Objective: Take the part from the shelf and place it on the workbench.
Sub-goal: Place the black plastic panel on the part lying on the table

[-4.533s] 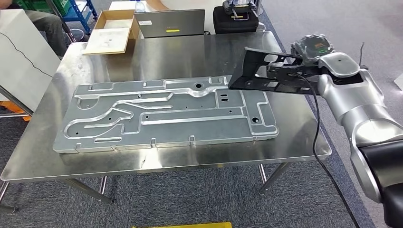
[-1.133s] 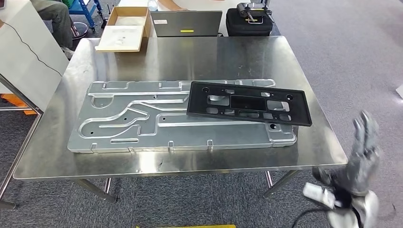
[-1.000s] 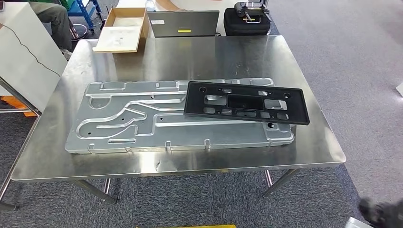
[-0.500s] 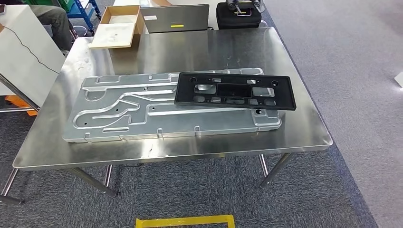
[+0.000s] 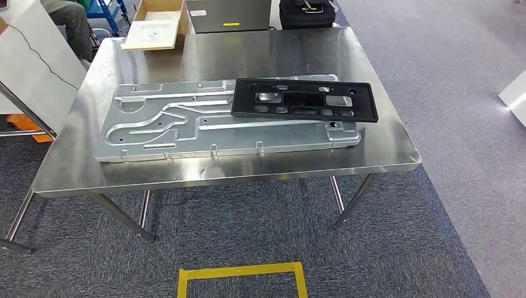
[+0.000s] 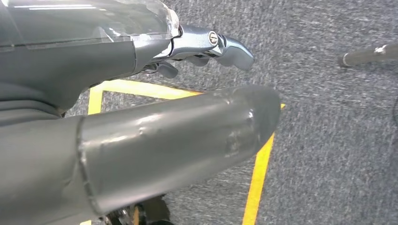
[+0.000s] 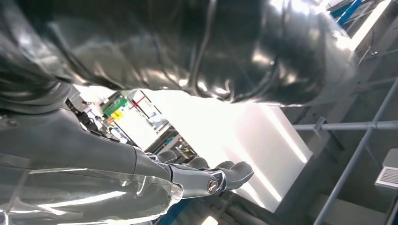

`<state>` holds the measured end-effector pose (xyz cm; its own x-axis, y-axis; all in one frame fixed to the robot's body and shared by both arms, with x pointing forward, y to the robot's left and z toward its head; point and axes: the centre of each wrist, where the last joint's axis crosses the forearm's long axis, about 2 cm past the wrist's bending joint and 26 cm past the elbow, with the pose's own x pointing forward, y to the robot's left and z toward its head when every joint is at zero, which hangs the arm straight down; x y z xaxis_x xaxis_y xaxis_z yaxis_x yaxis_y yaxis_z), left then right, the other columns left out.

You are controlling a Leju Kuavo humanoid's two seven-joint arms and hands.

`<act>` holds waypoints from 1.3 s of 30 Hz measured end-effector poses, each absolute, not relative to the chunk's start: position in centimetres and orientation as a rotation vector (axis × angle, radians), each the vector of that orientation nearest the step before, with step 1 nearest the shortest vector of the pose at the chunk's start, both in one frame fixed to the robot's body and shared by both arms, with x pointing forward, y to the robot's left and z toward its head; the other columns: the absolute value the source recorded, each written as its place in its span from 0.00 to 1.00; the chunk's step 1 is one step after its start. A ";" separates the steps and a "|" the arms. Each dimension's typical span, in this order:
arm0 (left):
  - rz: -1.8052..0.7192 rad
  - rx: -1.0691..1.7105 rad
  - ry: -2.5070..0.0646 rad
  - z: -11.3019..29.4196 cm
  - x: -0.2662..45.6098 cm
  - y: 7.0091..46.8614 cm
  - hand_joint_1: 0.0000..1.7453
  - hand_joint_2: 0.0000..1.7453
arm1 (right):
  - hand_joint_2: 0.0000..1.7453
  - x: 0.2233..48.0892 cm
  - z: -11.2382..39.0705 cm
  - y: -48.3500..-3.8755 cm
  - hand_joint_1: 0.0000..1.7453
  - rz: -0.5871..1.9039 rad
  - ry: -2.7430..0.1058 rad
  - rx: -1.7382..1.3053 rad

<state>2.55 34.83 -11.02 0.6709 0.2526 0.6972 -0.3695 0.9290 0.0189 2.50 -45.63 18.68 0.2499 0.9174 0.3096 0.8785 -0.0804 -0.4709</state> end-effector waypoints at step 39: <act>0.223 0.058 -0.514 -11.3 1.8 32.2 0.00 0.00 | 0.00 2.4 -11.2 -26.2 0.00 0.042 0.008 -0.126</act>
